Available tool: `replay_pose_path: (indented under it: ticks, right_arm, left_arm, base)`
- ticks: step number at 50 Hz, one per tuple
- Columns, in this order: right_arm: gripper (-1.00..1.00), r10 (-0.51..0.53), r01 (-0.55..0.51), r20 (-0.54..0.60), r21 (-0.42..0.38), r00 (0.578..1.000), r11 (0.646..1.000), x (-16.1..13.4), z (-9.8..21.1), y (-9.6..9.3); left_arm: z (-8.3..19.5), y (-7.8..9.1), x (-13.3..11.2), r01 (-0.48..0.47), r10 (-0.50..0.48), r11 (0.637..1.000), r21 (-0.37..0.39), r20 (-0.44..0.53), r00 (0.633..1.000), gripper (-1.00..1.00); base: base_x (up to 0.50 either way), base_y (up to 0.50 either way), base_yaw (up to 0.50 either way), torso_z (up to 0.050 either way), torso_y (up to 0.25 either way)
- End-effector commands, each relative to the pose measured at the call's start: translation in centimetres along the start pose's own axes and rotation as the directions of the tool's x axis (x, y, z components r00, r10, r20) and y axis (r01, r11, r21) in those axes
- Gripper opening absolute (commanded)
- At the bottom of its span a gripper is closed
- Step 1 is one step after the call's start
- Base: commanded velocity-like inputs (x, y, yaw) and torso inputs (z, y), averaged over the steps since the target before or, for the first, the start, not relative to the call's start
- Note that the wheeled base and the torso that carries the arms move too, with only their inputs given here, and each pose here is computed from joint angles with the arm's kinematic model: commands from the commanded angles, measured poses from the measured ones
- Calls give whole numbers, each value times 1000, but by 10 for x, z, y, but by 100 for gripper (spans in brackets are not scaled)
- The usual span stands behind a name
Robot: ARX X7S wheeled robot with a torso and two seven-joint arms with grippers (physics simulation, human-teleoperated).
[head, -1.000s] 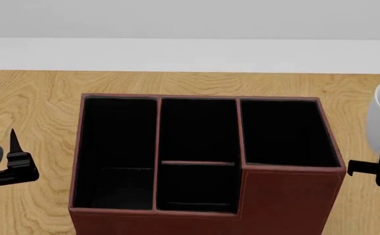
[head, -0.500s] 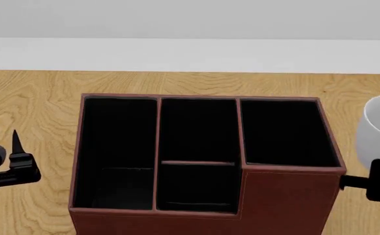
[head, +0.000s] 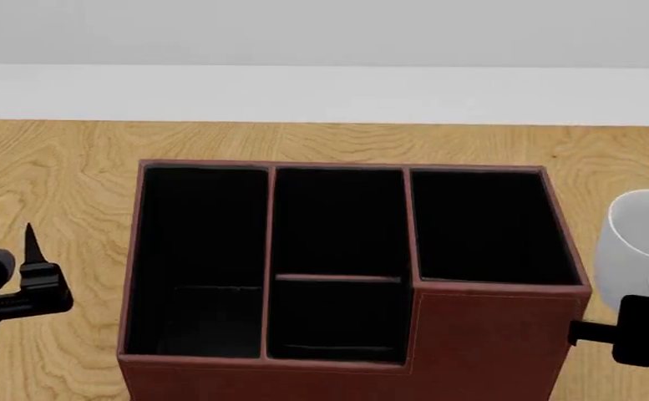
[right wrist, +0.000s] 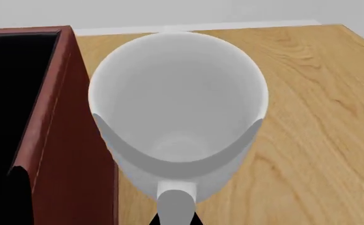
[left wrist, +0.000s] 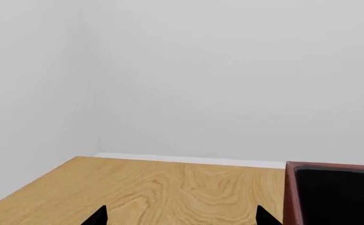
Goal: Pick up the white mug and place it to the right of the caddy.
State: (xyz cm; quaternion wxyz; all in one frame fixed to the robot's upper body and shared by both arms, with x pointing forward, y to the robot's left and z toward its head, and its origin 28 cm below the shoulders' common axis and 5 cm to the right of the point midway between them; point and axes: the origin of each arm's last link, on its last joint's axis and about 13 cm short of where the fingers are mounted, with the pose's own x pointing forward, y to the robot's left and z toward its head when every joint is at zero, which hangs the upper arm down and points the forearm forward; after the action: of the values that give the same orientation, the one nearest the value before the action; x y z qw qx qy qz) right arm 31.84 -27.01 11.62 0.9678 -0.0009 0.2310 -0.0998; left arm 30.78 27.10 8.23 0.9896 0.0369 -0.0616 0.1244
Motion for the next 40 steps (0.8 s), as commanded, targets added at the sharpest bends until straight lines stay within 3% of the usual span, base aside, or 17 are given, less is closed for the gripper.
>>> replay_pose_path:
  ticks: [1,40]
  right_arm:
    - [-100,-1,1,9,-10,1000,1000,1,-5,-2]
    - [-100,-7,7,-40,8,999,1000,15,-37,-3]
  left_arm:
    - [-1,-1,0,3,-3,1000,2,-2,1000,100]
    - [-3,-3,0,9,-9,1000,13,-6,1000,100]
  base:
    - [0,0,0,0,0]
    - [0,0,0,0,1]
